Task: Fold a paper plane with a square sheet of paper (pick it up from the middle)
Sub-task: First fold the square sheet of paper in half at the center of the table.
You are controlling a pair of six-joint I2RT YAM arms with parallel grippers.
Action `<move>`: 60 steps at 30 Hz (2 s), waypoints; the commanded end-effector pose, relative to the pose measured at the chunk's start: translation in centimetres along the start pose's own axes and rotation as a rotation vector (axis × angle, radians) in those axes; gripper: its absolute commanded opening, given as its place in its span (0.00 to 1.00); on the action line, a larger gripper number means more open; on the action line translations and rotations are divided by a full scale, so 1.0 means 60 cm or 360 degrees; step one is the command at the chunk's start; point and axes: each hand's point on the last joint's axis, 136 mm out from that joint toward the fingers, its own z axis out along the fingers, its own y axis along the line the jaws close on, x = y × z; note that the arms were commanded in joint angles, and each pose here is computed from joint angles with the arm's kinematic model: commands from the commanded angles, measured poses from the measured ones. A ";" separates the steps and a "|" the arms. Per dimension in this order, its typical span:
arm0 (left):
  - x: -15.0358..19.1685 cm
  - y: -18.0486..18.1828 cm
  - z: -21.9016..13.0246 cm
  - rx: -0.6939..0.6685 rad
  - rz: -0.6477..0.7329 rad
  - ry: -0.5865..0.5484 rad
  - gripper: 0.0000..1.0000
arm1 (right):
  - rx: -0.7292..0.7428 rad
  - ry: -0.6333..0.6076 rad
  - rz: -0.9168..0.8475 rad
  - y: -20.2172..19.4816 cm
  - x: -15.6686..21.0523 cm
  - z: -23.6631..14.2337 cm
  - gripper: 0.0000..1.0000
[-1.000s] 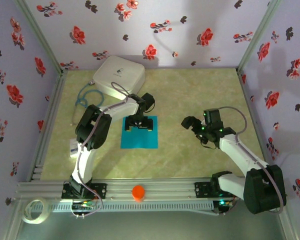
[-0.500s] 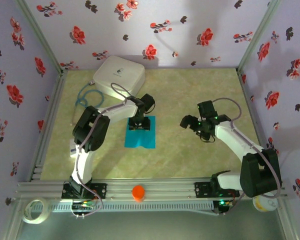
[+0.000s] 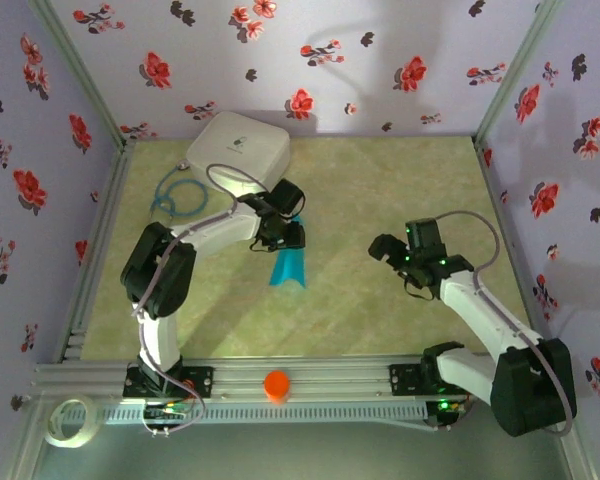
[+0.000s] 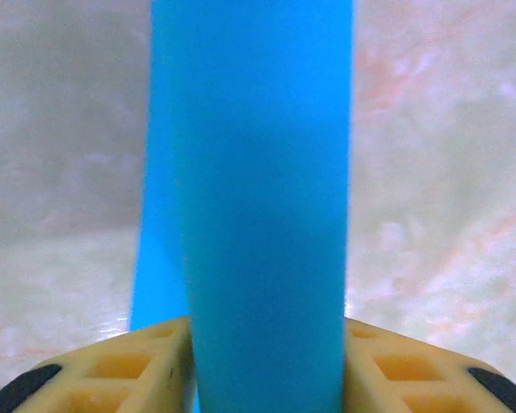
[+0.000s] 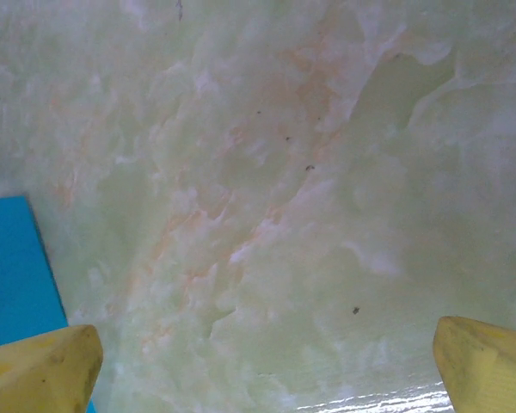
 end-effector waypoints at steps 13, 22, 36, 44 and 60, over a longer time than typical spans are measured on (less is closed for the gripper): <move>-0.040 -0.136 -0.049 0.1123 -0.0307 -0.0019 0.43 | -0.0702 0.0018 0.0001 0.107 -0.010 -0.033 0.96; 0.014 -0.104 0.027 0.1011 -0.0389 0.0222 0.43 | -0.0729 0.0151 0.0007 0.118 0.002 -0.015 0.92; 0.055 -0.037 0.086 0.0620 -0.0315 0.0349 0.48 | -0.0816 0.0357 -0.0075 0.147 0.036 0.005 0.83; 0.043 -0.005 0.073 0.0421 -0.0260 0.0234 0.63 | -0.0800 0.0390 -0.0081 0.148 0.040 0.014 0.83; 0.063 0.038 0.090 0.0173 -0.0215 0.0306 0.57 | -0.0768 0.0422 -0.0097 0.152 0.052 0.026 0.84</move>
